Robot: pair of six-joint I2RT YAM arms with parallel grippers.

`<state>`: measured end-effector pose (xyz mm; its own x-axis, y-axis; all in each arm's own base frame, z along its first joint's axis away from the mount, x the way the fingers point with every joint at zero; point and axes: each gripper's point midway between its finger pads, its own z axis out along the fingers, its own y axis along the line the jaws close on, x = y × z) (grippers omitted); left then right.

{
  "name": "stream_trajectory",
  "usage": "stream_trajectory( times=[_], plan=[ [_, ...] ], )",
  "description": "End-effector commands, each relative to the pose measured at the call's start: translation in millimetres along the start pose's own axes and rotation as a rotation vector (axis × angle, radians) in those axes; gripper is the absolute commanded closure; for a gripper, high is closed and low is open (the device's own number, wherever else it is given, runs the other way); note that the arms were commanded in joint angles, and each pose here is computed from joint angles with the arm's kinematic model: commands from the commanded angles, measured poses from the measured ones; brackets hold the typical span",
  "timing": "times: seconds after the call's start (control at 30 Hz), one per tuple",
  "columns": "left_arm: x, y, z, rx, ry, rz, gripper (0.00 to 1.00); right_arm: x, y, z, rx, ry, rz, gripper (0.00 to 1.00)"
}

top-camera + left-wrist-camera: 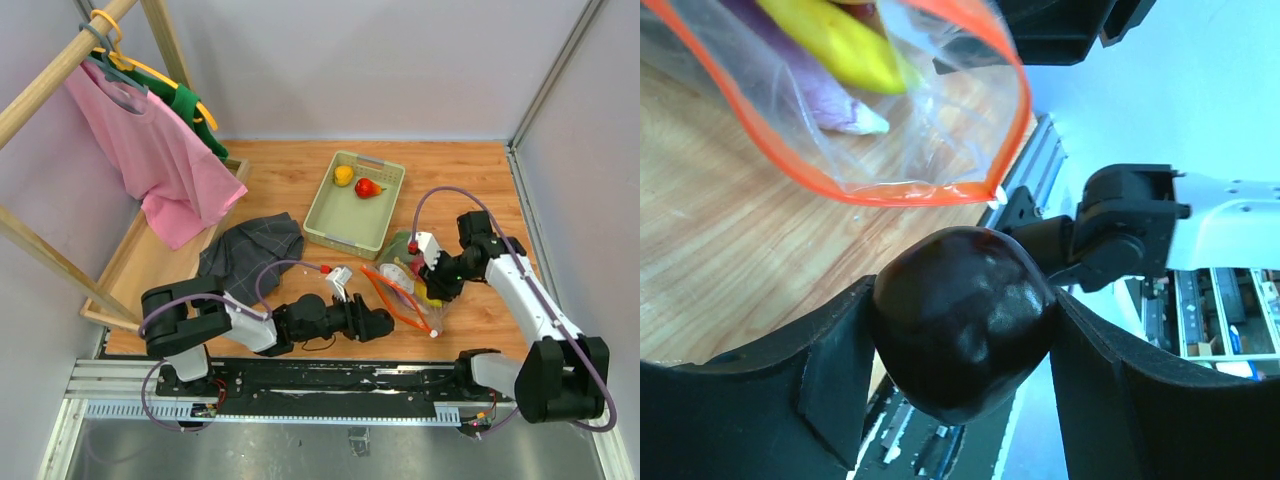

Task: Open the zip-top bag and remove the fake food
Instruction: Pick up the fake fruit from the zipper food storage bag, then place the fake fruit in the bin.

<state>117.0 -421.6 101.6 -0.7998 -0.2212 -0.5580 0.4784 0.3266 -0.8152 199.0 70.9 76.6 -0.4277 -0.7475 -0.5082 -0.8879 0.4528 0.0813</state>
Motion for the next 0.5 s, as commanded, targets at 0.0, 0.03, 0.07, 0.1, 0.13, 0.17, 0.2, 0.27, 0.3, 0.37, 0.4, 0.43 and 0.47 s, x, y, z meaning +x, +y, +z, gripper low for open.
stream_trajectory(
  times=[0.0, 0.03, 0.07, 0.1, 0.13, 0.17, 0.2, 0.27, 0.3, 0.37, 0.4, 0.43, 0.47],
  plan=[
    [-25.3, -18.8, -10.1, 0.053, -0.069, 0.018, 0.72, -20.4, 10.5, -24.4, -0.011, -0.075, -0.021, 0.68],
    [-29.7, -19.8, -12.6, 0.052, -0.076, 0.026, 0.72, -25.9, 12.0, -29.5, -0.005, -0.096, -0.026, 0.67],
    [-34.4, -21.2, -15.1, 0.051, -0.083, 0.036, 0.71, -31.0, 13.1, -34.0, -0.001, -0.114, -0.029, 0.67],
    [-41.1, -20.2, -17.5, 0.043, -0.095, 0.051, 0.71, -36.1, 14.9, -37.5, 0.0, -0.135, -0.028, 0.66],
    [-48.5, -22.1, -19.5, 0.041, -0.108, 0.064, 0.71, -41.9, 16.7, -41.7, 0.001, -0.159, -0.03, 0.66],
    [-54.7, -22.7, -21.6, 0.034, -0.117, 0.077, 0.71, -47.4, 19.0, -45.3, 0.001, -0.184, -0.026, 0.65],
    [-62.1, -23.9, -23.4, 0.028, -0.127, 0.091, 0.71, -54.0, 21.7, -48.8, -0.004, -0.213, -0.026, 0.64],
    [-76.8, -26.0, -25.8, 0.016, -0.142, 0.117, 0.71, -67.1, 27.6, -55.7, -0.02, -0.273, -0.022, 0.62],
    [-85.6, -28.8, -27.2, 0.018, -0.151, 0.131, 0.71, -73.3, 30.3, -58.6, -0.03, -0.302, -0.021, 0.61],
    [-100.2, -29.8, -28.1, 0.013, -0.16, 0.154, 0.71, -85.7, 33.8, -64.2, -0.048, -0.354, -0.012, 0.59],
    [-108.5, -30.3, -28.3, 0.011, -0.167, 0.167, 0.71, -91.5, 35.0, -66.1, -0.057, -0.382, -0.01, 0.59],
    [-115.9, -30.6, -28.2, 0.008, -0.171, 0.179, 0.71, -97.0, 36.2, -67.2, -0.068, -0.407, -0.004, 0.58],
    [-124.1, -30.5, -27.8, 0.002, -0.175, 0.193, 0.71, -101.7, 36.7, -67.6, -0.078, -0.431, 0.004, 0.57]
  ],
)
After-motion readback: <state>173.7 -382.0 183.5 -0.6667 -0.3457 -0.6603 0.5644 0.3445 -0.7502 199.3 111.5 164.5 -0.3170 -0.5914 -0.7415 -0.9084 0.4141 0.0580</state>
